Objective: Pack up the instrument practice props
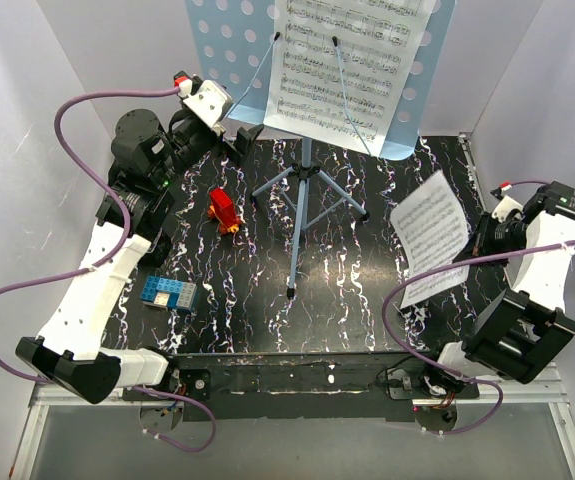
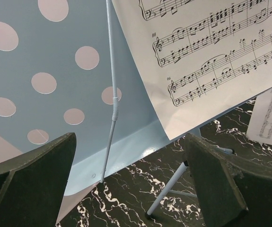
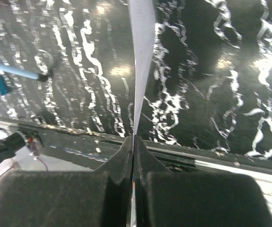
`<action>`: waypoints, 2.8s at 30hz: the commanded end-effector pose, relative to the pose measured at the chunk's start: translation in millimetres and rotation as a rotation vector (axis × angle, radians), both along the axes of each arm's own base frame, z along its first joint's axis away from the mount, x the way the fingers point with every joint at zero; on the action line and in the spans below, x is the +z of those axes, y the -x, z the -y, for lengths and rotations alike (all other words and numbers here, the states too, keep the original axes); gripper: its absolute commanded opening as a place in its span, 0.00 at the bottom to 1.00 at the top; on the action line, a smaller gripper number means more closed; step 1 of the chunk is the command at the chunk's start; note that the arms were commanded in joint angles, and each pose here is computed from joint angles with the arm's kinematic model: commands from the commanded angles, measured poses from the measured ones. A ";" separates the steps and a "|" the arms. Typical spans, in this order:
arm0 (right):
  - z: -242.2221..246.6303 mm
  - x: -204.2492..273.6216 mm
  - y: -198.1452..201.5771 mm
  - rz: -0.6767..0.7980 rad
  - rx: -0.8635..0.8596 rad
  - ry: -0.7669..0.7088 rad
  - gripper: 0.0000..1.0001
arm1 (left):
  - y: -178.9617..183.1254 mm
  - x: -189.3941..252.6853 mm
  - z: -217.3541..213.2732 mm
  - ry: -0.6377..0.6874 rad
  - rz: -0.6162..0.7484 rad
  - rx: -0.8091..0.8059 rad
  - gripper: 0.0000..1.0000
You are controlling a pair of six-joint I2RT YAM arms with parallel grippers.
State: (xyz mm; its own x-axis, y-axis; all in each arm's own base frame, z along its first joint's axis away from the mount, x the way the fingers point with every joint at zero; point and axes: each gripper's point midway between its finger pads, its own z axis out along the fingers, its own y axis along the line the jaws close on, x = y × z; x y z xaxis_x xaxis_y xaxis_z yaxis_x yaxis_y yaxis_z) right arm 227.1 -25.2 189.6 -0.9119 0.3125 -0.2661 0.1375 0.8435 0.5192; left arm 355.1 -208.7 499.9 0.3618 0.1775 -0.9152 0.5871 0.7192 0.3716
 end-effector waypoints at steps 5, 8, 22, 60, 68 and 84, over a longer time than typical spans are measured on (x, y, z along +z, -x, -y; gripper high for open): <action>42.8 -45.7 26.2 -0.179 -0.014 0.247 0.01 | 10.5 1.9 -1.2 -0.010 0.006 -0.023 0.98; 50.7 -58.9 31.9 -0.216 -0.004 0.289 0.01 | 10.6 2.2 1.0 -0.009 0.002 -0.034 0.98; 87.3 -109.7 32.9 -0.239 0.017 0.480 0.01 | 14.2 1.5 -1.4 -0.003 -0.009 -0.030 0.98; 147.0 -146.7 48.4 -0.241 -0.030 0.868 0.59 | 21.8 3.7 0.6 0.007 -0.007 -0.056 0.98; 144.7 -128.2 55.8 -0.257 -0.047 0.873 0.86 | 24.9 7.3 1.4 0.024 0.008 -0.066 0.98; 38.6 91.1 -20.2 0.298 -0.074 0.583 0.98 | 75.7 5.1 -7.4 -0.084 -0.006 -0.152 0.98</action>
